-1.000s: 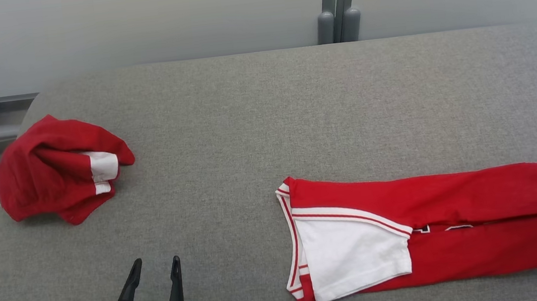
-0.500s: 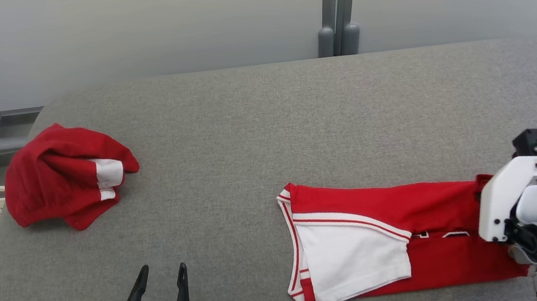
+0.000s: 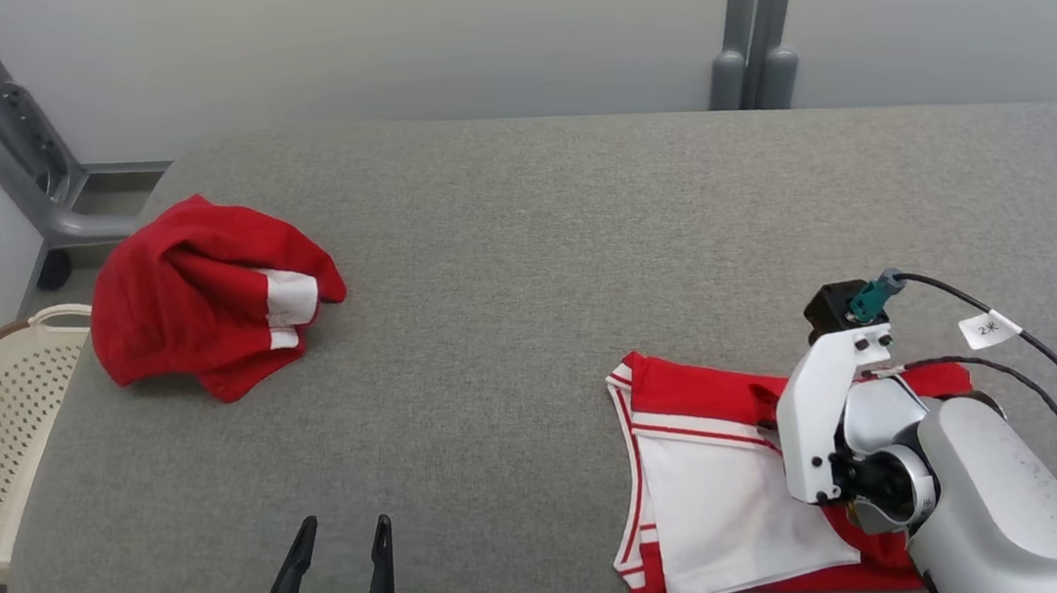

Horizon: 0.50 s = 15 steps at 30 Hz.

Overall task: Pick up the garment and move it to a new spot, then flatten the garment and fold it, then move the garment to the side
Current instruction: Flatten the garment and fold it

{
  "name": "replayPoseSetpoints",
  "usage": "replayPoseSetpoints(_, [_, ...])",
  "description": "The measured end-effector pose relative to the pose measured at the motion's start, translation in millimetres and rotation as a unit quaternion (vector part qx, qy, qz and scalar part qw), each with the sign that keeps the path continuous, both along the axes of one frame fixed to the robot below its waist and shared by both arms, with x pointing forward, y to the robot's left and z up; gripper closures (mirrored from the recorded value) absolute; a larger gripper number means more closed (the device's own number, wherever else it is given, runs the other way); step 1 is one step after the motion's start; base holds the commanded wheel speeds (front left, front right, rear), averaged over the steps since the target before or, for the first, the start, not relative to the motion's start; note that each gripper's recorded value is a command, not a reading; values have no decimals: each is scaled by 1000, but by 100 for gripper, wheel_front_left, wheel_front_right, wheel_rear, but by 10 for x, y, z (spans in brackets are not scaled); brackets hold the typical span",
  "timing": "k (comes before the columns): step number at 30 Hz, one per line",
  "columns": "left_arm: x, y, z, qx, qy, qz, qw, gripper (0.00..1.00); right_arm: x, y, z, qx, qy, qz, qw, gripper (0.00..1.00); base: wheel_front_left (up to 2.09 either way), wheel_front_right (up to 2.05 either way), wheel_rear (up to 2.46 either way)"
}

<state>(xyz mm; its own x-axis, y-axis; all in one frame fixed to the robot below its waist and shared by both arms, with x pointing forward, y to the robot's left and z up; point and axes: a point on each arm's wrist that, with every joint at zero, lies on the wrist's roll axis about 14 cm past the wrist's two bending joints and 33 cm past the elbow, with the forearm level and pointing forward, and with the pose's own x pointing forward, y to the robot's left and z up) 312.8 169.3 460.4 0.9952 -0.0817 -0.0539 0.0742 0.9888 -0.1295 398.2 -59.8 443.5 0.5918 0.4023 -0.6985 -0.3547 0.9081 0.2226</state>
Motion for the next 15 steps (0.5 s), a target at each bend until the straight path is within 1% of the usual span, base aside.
replayPoseSetpoints(8, [-103,135,-25,-2,4,26,1000,0,-39,433,-133,1,21,64,998,100,0,0,0])
replayPoseSetpoints(15, [-161,215,-53,-5,9,43,999,0,-84,637,-228,4,34,93,995,100,0,0,0])
